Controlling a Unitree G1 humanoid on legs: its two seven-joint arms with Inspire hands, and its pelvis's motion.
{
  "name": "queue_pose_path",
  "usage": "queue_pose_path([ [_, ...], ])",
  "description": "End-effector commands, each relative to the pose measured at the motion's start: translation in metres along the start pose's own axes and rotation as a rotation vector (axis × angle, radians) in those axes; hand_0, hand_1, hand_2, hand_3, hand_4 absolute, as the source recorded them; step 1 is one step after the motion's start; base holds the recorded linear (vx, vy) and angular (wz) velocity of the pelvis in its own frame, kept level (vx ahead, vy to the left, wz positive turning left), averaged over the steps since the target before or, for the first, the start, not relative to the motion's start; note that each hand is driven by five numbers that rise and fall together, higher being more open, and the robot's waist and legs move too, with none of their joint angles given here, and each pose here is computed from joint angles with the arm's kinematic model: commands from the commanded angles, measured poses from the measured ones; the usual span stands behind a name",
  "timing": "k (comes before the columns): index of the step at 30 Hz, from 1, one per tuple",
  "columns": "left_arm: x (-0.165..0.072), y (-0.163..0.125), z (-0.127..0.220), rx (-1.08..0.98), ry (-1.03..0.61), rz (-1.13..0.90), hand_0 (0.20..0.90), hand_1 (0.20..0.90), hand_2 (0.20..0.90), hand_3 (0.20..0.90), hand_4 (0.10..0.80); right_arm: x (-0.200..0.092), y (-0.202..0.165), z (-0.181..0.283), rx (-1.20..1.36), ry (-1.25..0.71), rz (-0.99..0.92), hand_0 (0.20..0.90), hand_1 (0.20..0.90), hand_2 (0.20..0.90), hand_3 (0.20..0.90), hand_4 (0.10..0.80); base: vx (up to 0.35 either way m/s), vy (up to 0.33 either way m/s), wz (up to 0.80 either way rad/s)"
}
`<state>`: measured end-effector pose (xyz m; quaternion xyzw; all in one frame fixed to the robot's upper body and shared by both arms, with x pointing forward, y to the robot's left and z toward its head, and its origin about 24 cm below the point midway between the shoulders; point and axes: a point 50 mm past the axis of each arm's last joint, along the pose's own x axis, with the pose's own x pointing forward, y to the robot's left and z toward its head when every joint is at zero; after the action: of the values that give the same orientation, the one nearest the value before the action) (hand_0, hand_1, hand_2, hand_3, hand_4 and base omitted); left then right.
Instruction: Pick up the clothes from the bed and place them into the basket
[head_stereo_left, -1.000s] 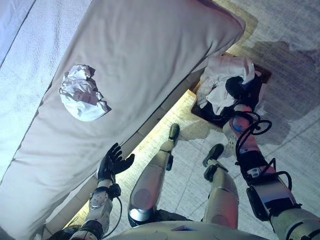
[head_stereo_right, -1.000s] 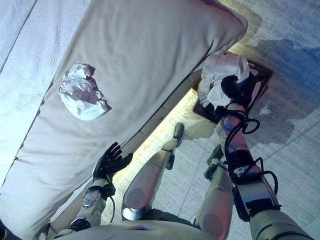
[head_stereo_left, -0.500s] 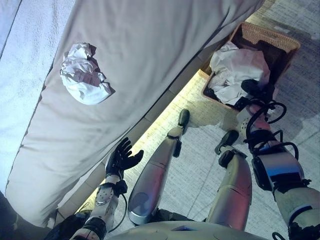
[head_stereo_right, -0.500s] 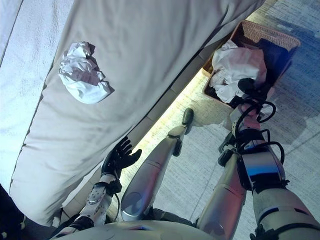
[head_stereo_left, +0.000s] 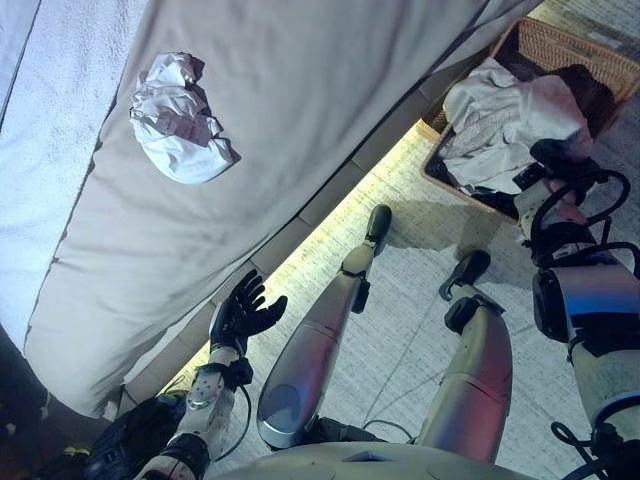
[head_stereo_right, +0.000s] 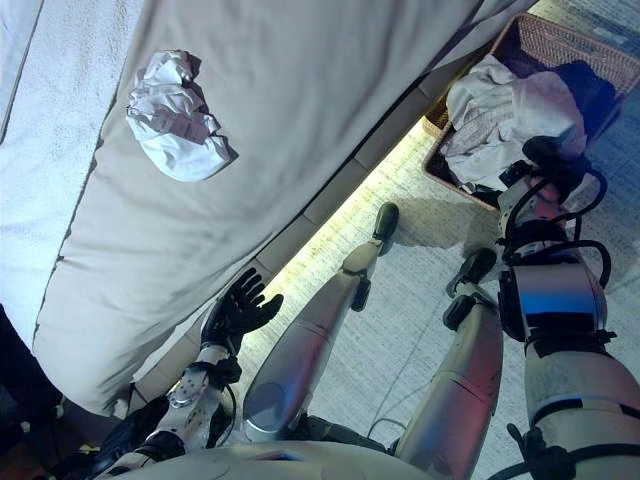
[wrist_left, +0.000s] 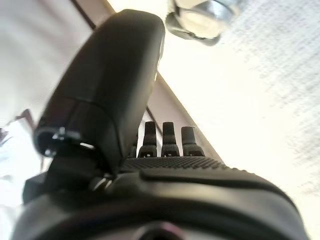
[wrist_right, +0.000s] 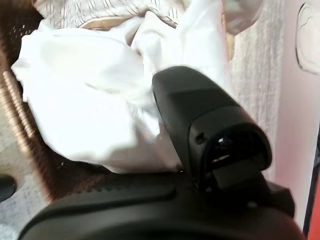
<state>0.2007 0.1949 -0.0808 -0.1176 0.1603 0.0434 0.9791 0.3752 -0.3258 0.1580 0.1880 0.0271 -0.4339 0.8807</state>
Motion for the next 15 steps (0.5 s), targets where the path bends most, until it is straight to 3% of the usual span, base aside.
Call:
queue_pose_path([
  [1,-0.006,0.015,0.000,0.005,-0.012,0.034,0.900,0.900,0.900,0.900,0.800,0.012,-0.026,0.064,0.037,-0.202,-0.028,0.900,0.900,0.900,0.900,0.800,0.018,-0.021,-0.03],
  [15,-0.006,0.021,0.008,0.028,-0.024,0.020,0.900,0.900,0.900,0.900,0.800,0.009,-0.021,0.031,-0.027,-0.210,0.156,0.900,0.900,0.900,0.900,0.800,0.012,-0.049,-0.03],
])
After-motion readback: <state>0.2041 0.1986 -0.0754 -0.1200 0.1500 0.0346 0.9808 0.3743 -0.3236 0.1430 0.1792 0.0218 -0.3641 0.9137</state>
